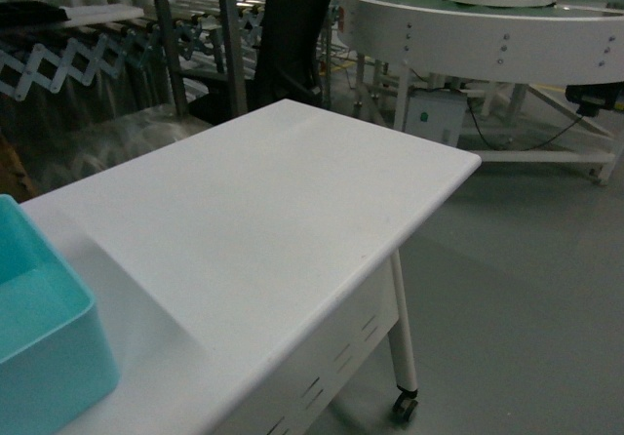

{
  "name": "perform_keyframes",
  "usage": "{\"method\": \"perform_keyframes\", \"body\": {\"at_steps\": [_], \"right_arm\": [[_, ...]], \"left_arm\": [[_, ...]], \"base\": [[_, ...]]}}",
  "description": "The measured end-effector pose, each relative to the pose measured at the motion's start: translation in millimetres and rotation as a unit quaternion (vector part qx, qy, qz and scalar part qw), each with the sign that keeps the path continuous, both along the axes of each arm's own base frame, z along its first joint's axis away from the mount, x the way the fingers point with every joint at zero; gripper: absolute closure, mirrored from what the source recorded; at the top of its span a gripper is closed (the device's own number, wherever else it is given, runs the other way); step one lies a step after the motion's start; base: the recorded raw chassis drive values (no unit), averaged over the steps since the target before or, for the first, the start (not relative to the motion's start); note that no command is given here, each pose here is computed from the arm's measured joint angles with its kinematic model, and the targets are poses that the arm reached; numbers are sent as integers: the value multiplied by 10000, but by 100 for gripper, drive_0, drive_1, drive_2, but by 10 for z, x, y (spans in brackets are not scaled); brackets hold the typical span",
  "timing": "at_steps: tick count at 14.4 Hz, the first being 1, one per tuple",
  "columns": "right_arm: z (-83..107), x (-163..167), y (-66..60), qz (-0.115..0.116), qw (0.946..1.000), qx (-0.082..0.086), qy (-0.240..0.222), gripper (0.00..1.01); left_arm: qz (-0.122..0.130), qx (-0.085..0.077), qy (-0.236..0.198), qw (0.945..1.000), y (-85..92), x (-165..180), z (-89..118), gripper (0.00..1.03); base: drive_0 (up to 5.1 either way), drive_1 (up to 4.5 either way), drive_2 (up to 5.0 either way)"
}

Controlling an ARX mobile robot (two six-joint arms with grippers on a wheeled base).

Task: Pick red block from blue box to shelf

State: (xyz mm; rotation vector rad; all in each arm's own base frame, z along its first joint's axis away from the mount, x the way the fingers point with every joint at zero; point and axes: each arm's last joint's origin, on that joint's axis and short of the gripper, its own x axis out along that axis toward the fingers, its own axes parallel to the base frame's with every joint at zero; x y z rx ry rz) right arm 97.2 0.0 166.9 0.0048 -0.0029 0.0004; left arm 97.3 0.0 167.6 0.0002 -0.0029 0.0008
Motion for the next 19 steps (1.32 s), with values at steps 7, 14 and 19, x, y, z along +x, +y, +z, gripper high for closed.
{"method": "perform_keyframes", "body": {"at_steps": [7, 14, 19], "right_arm": [[0, 0, 0, 0, 10000, 0, 0, 73], [0, 0, 0, 0, 10000, 0, 0, 73], [0, 0, 0, 0, 10000, 0, 0, 73]], "left_arm": [[0, 0, -2, 10000, 0, 0, 0, 5], [0, 0, -2, 10000, 0, 0, 0, 5], [-2, 0, 0, 10000, 0, 0, 0, 5]], "base": [[-147, -147, -147], [-145, -145, -145], [-151, -151, -151]]}}
